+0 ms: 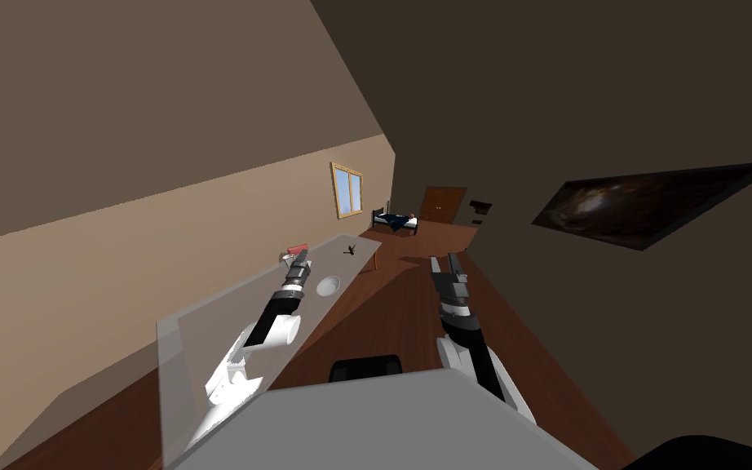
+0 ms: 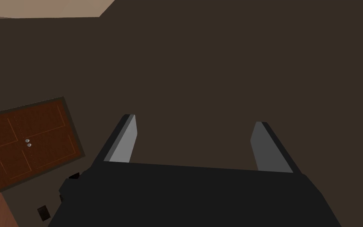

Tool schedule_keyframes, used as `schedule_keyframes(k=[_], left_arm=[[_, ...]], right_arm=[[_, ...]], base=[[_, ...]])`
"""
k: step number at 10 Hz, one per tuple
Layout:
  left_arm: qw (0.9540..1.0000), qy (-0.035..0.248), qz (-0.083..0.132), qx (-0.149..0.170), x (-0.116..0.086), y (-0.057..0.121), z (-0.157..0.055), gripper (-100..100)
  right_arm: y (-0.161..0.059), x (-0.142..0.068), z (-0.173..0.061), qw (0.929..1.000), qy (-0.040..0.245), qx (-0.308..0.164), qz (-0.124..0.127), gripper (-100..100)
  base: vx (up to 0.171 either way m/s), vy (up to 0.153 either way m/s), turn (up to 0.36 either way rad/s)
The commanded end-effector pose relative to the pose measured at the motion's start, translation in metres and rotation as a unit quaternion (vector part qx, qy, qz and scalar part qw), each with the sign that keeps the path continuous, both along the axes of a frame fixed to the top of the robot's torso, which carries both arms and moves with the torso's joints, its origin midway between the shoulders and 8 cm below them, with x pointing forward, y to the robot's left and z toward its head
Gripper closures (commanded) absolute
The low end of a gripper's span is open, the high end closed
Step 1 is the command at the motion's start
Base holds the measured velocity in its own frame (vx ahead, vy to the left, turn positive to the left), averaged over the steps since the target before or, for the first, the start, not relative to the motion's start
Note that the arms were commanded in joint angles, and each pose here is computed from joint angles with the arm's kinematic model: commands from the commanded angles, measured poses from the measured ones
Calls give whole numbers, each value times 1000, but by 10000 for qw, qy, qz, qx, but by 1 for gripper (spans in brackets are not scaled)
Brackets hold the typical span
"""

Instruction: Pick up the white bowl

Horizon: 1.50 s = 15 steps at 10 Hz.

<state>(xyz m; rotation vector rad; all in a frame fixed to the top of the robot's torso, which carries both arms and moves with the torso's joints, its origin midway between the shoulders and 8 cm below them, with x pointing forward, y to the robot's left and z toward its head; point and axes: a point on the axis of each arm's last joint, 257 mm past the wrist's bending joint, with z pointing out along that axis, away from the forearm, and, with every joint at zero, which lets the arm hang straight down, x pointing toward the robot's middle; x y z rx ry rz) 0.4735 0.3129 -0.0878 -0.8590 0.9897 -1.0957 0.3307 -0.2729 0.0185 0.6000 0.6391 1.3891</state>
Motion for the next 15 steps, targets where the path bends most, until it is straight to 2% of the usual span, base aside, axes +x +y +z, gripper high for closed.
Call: schedule_keyframes(k=[1,2,3,4,5,7,8,9,10,12,13,15], left_arm=[[9995,305,63,-29,12,6,-18,-100],[9994,337,67,-33,12,6,-20,-100],[9981,598,118,-65,22,11,-39,-100],[9980,622,121,-68,22,11,-40,-100],[9956,912,173,-110,31,17,-61,-100],[9924,1202,223,-160,38,22,-82,-100],[9885,1474,267,-214,44,26,-102,-100],[9882,1493,270,-217,44,27,-104,-100],[9838,1745,308,-275,49,31,-123,-100],[9772,2065,356,-349,52,36,-150,-100],[9721,2276,384,-411,55,39,-166,-100],[9665,2488,411,-477,56,42,-182,-100]], right_arm=[[0,0,0,10000,0,0,0,0],[0,0,0,10000,0,0,0,0],[0,0,0,10000,0,0,0,0],[0,0,0,10000,0,0,0,0],[0,0,0,10000,0,0,0,0],[0,0,0,10000,0,0,0,0],[0,0,0,10000,0,0,0,0],[0,0,0,10000,0,0,0,0],[0,0,0,10000,0,0,0,0],[0,0,0,10000,0,0,0,0],[0,0,0,10000,0,0,0,0],[0,0,0,10000,0,0,0,0]], base=[[-26,34,-41],[-23,29,-27],[-23,28,-39],[-19,22,-35],[-20,25,-58],[-23,40,-60],[-18,39,-60],[-11,31,-30],[-4,35,-64],[-8,45,-78],[-3,39,-46],[-1,32,-68]])
